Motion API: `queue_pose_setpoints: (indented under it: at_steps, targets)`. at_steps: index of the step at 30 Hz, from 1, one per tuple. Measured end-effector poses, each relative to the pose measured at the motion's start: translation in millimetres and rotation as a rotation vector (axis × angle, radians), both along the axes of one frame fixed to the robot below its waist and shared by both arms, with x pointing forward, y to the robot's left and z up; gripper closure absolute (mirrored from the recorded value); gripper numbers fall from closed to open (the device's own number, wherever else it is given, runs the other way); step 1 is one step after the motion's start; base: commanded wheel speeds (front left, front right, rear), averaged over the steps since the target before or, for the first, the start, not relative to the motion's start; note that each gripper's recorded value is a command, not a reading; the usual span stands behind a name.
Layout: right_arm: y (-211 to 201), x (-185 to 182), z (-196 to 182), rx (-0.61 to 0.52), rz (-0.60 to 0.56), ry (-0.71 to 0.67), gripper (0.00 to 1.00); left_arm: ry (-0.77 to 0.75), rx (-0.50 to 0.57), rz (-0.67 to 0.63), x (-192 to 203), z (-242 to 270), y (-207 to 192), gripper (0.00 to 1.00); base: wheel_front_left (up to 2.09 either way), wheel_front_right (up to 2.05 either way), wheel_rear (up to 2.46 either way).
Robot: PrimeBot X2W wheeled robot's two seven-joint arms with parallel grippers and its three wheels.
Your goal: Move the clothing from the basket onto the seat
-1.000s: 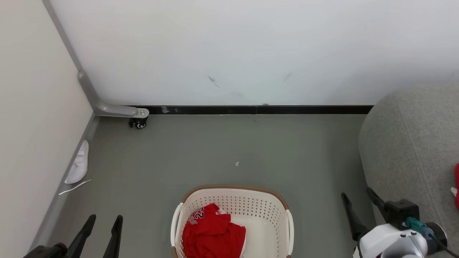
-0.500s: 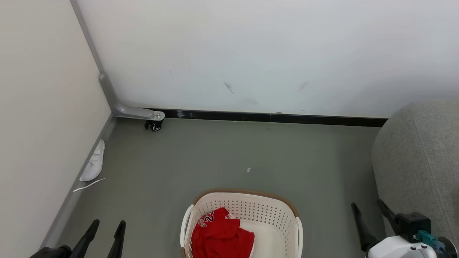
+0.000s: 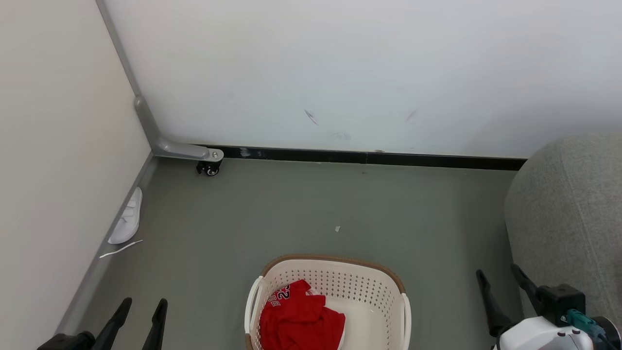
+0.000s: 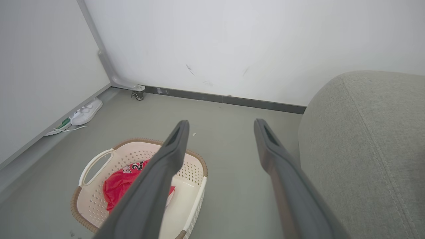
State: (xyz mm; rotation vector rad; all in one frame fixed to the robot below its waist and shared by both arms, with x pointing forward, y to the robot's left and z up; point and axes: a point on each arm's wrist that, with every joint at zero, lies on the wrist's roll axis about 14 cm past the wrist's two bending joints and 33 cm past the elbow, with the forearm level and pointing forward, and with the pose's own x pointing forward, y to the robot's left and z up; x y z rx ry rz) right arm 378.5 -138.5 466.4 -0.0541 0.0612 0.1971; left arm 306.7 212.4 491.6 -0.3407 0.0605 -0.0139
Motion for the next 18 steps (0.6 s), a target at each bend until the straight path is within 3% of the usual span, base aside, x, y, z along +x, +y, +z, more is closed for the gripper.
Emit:
queue_pose_setpoints:
  at_steps: [18]
  targets:
    - [-5.1, -5.7, -6.1, -0.001, -0.014, 0.017, 0.0, -0.005, 0.001, -0.022, 7.6, 0.8, -3.1, 0.0, 0.0, 0.0, 0.0]
